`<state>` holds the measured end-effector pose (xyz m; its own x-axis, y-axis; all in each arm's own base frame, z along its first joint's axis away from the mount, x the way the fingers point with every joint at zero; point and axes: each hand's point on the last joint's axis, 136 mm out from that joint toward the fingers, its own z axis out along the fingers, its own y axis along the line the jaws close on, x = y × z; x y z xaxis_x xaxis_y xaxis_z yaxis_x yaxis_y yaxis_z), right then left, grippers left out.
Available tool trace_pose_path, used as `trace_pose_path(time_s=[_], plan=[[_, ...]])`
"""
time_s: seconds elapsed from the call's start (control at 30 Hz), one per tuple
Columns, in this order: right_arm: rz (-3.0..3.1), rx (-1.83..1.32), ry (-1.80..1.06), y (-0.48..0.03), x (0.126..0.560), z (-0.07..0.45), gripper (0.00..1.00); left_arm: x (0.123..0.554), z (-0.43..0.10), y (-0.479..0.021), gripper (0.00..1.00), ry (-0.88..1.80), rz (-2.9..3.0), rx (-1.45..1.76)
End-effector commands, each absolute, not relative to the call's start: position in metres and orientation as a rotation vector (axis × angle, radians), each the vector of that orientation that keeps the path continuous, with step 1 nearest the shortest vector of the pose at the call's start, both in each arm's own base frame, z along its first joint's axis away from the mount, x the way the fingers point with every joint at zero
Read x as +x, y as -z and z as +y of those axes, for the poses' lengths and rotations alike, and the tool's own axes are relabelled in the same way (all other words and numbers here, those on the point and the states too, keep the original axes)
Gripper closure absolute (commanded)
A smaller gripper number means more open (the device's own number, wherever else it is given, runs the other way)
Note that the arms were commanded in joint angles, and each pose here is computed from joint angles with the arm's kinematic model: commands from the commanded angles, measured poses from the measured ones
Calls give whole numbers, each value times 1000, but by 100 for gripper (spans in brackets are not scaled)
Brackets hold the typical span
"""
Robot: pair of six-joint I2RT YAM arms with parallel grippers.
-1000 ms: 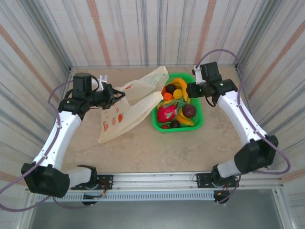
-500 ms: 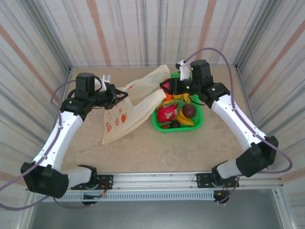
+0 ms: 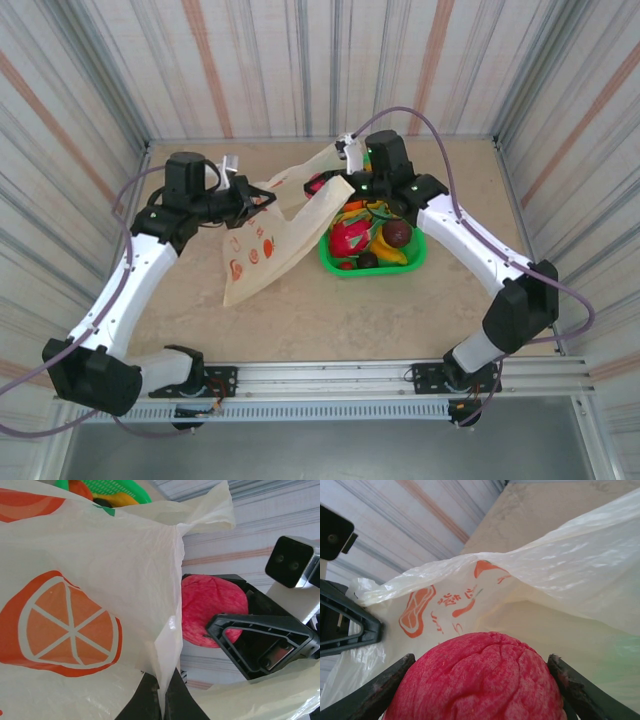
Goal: Place the fake fruits into the plastic bag and tie a complex knot
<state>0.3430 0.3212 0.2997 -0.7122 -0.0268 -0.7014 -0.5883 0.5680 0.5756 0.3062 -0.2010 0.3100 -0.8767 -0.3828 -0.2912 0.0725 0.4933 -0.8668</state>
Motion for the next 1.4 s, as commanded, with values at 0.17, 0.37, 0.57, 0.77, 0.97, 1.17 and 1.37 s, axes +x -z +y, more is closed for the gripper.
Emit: trace_pose_path(time_s=[0.17,0.37,0.57,0.77,0.97,1.17,1.37], plan=[[2161,-511,-1216,-282,335,346,43,306,-209,-320,100,1375,2257,-229],[2218,-530,-1239,-254,329,364,42,308,-218,-314,100,1387,2263,-228],[2314,-512,-1198,-215,334,367,35,309,-226,-312,100,1401,2263,-221],[2347,-516,-1173,-203,336,367,20,311,-226,-308,100,1393,2265,-224],[2362,-527,-1144,-201,335,364,12,313,-224,-304,100,1370,2272,-233],[2354,-525,-1114,-210,336,358,11,313,-221,-299,100,1364,2279,-242],[2343,-510,-1083,-223,338,347,11,311,-218,-296,100,1351,2285,-241]])
